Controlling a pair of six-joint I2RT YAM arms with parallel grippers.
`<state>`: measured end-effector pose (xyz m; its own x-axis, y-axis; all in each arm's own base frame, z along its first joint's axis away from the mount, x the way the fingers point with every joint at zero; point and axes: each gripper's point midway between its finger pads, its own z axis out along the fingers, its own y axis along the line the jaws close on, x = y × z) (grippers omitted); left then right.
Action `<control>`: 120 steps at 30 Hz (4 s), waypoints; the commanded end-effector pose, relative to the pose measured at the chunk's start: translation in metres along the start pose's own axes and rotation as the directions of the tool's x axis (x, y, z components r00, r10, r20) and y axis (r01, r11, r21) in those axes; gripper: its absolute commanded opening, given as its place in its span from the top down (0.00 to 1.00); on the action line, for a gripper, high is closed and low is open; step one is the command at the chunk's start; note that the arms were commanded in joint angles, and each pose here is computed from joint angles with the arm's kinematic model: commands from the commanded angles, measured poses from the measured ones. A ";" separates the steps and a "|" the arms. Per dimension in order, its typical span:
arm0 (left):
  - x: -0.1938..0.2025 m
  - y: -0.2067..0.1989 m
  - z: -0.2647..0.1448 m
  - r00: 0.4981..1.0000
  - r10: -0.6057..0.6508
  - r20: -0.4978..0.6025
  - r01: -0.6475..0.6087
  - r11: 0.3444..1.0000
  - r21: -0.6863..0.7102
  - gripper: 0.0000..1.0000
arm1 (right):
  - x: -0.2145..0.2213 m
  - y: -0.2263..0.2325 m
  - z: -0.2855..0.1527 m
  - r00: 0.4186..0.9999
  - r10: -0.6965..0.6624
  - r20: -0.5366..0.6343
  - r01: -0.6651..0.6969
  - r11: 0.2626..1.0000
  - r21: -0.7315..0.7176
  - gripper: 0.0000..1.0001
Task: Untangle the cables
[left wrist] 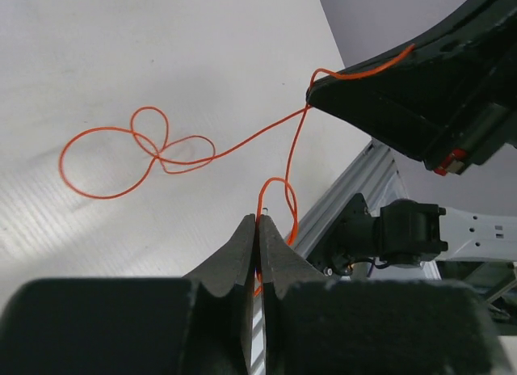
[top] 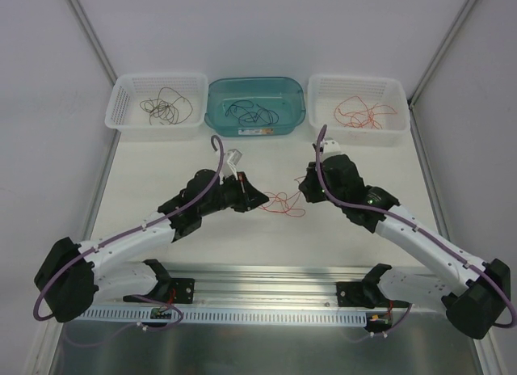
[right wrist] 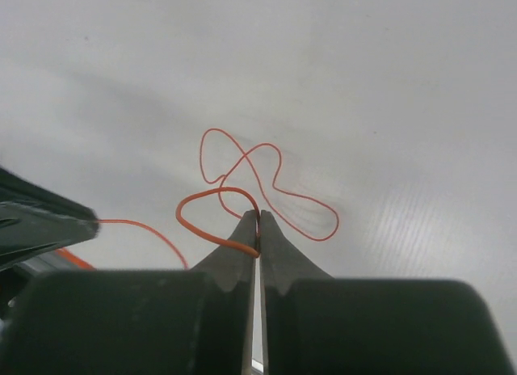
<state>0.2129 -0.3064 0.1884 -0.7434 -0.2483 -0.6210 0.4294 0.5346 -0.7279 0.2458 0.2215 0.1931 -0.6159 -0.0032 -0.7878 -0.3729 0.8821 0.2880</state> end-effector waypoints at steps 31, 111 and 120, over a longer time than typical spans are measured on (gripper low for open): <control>-0.013 0.004 -0.028 0.979 0.202 0.021 -0.200 0.977 -0.077 1.00 | 0.017 0.009 -0.027 0.987 -0.145 -0.065 0.136 0.982 -0.134 0.36; -0.037 0.006 -0.069 0.938 0.147 0.313 -0.135 0.989 -0.058 1.00 | 0.062 0.091 0.009 0.974 -0.130 -0.187 0.045 0.915 -0.400 0.99; -0.040 -0.005 -0.073 0.921 0.215 0.326 -0.219 0.975 -0.024 1.00 | 0.059 0.079 0.007 0.969 -0.073 -0.237 0.000 0.956 -0.292 0.70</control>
<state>0.1949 -0.2426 0.2142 -0.5212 -0.3466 -0.7799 0.5183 0.5974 -0.6119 0.1780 0.3098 0.1693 -0.6924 -0.1836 -0.6977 -0.6355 0.6131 0.4693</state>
